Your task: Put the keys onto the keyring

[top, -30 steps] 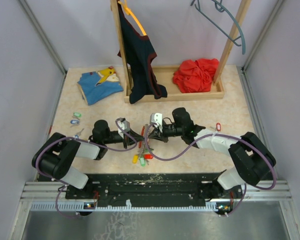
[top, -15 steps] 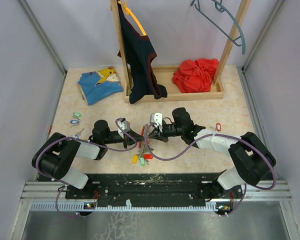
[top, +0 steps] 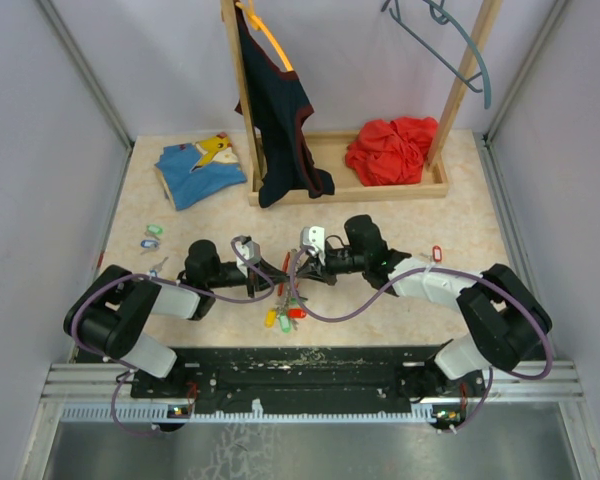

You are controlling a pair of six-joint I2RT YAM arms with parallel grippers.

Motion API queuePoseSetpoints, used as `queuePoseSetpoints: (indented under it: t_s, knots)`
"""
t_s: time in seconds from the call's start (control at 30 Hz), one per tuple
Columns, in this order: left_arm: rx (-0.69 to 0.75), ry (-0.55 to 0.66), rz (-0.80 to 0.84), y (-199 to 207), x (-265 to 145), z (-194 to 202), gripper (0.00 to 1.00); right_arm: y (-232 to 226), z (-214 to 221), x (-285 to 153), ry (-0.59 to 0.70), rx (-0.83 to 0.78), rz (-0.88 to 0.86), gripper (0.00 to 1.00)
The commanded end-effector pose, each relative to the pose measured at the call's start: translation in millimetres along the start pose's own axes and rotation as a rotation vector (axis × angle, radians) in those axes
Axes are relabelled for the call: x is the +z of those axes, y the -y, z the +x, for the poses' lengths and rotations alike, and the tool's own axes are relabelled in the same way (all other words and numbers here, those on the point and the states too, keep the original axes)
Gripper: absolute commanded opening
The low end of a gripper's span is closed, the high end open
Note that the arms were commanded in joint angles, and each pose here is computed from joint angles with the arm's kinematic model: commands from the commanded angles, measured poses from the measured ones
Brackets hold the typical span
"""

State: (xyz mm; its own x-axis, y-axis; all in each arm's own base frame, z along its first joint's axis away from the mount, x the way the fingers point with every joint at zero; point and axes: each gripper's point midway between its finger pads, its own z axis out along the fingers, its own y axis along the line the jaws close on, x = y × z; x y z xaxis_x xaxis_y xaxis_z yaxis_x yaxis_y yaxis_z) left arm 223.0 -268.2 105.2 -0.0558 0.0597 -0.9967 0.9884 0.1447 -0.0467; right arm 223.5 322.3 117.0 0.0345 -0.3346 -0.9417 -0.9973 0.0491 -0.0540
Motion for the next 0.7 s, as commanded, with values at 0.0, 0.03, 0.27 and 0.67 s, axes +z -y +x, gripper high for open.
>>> queuePoseSetpoints:
  t_s: [0.0, 0.03, 0.27, 0.67]
  knots:
    - [0.053, 0.03, 0.017, 1.5, 1.1, -12.6, 0.0, 1.3, -16.7, -2.9, 0.05, -0.041, -0.017, 0.0]
    - [0.055, 0.029, 0.016, 1.7, 1.0, -12.4, 0.0, 1.6, -15.4, -4.1, 0.046, -0.038, -0.014, 0.0]
    - [0.058, 0.029, 0.021, 2.4, 0.8, -12.6, 0.0, 1.8, -13.7, -6.9, 0.041, -0.038, -0.009, 0.0]
    - [0.06, 0.034, 0.044, 6.2, 1.0, -13.6, 0.0, 6.7, -18.2, -5.7, 0.061, -0.035, 0.012, 0.0]
